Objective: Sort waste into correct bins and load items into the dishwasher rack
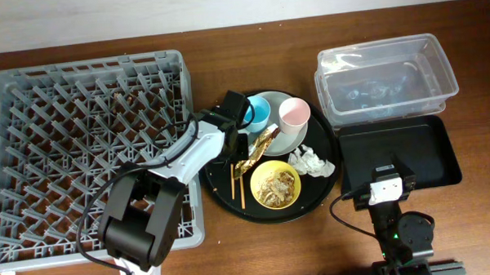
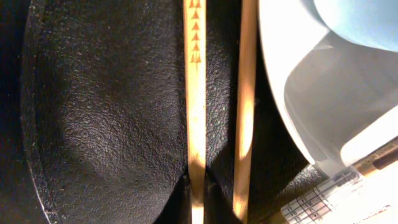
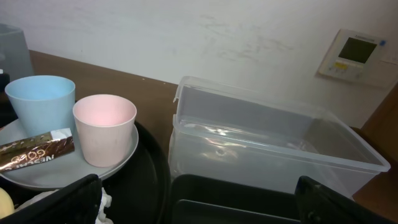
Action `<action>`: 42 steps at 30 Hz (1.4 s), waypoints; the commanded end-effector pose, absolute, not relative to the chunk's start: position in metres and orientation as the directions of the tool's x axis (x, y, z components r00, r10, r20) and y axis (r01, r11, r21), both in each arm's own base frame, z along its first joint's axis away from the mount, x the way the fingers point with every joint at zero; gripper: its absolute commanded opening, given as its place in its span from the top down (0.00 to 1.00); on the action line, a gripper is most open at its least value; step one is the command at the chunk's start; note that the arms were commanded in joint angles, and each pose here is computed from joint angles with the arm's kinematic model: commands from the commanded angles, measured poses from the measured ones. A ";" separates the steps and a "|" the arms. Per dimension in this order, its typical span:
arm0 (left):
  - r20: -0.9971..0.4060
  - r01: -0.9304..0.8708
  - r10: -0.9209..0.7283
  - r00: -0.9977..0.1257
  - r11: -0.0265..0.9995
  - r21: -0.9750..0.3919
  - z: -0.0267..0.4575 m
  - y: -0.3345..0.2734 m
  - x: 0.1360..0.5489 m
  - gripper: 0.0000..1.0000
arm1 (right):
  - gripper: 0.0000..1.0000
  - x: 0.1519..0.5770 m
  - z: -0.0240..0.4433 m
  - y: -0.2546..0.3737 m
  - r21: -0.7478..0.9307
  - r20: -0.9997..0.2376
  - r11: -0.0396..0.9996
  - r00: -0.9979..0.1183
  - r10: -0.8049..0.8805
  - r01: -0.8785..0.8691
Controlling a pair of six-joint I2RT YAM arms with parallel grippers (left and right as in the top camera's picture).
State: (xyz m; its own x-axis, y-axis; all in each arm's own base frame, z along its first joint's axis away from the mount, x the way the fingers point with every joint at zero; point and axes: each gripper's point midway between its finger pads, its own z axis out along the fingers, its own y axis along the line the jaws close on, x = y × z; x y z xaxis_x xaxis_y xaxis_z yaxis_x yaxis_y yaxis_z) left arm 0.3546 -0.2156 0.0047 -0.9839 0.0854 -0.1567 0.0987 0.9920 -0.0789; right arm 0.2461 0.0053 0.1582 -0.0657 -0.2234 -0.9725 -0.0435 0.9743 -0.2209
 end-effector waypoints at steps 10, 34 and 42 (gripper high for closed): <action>-0.432 0.071 0.043 -0.901 0.996 -0.049 0.123 -0.192 0.369 1.00 | 0.01 0.246 0.156 0.004 -0.220 -0.972 0.975 -0.070 -0.223 -0.040; -0.280 0.004 0.024 -0.960 0.997 0.071 0.097 -0.079 0.376 1.00 | 0.01 0.246 0.156 0.004 -0.220 -0.972 0.975 -0.070 -0.223 -0.040; -0.256 -0.040 -0.010 -0.967 0.993 0.113 0.076 -0.073 0.381 1.00 | 0.01 0.246 0.156 0.004 -0.220 -0.972 0.975 -0.070 -0.223 -0.040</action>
State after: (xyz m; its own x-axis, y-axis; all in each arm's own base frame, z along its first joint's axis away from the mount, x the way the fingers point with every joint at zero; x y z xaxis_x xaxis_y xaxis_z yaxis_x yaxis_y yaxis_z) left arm 0.3805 -0.0813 0.0846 -0.9643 0.0110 -0.2645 -0.0088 0.9972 0.0736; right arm 0.2461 0.0052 0.1582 -0.0658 -0.2234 -0.9725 -0.0432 0.9743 -0.2209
